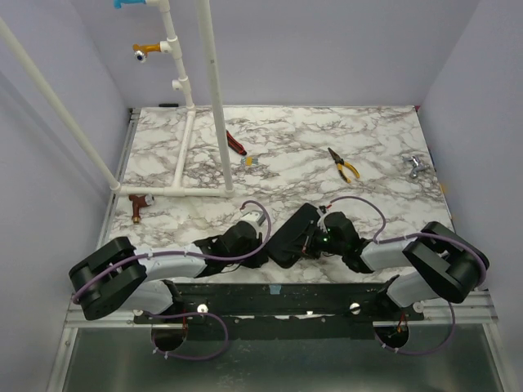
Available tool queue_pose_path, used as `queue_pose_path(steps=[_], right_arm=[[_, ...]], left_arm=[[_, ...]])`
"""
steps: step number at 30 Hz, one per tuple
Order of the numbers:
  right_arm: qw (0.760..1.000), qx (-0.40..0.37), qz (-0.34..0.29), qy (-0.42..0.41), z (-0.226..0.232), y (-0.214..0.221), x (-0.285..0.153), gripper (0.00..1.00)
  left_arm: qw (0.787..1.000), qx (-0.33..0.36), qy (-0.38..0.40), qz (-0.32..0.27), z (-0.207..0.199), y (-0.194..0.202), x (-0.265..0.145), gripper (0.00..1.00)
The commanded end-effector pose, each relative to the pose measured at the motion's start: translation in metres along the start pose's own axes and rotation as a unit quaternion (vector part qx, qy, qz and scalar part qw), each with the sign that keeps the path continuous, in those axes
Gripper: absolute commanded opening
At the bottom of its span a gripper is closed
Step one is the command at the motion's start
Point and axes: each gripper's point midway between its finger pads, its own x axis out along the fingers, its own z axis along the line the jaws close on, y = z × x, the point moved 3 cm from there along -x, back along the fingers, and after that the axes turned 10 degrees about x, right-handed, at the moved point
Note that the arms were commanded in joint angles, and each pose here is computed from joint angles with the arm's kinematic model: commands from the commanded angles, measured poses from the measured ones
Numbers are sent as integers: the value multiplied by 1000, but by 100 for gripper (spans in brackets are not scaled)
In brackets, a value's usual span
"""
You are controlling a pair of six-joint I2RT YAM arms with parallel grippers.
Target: Sort the hair-cutting tools
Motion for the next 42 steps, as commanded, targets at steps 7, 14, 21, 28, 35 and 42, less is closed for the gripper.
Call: queue_pose_path(steps=[7,14,21,28,35,42], right_arm=[[994,38,-87,59,-37,-24,14,1],[993,39,-94,65,-38,-28,17,1],[992,46,-97,68,-40,-29,22,1],[993,38,-93,61,-43,-26,19,1],[991,17,-106,83,-41,-29,4,14],[987,-6,-124,101,-30,-33,-15,55]], left_arm=[[996,56,-4,72,-16,26,4,0],[992,86,47,81,-46,28,6,0],[981,133,115,82,-87,23,10,0],[977,150,134,77,-106,12,24,0],[981,154,108,57,-101,2,26,0],[984,154,81,44,-94,-5,14,16]])
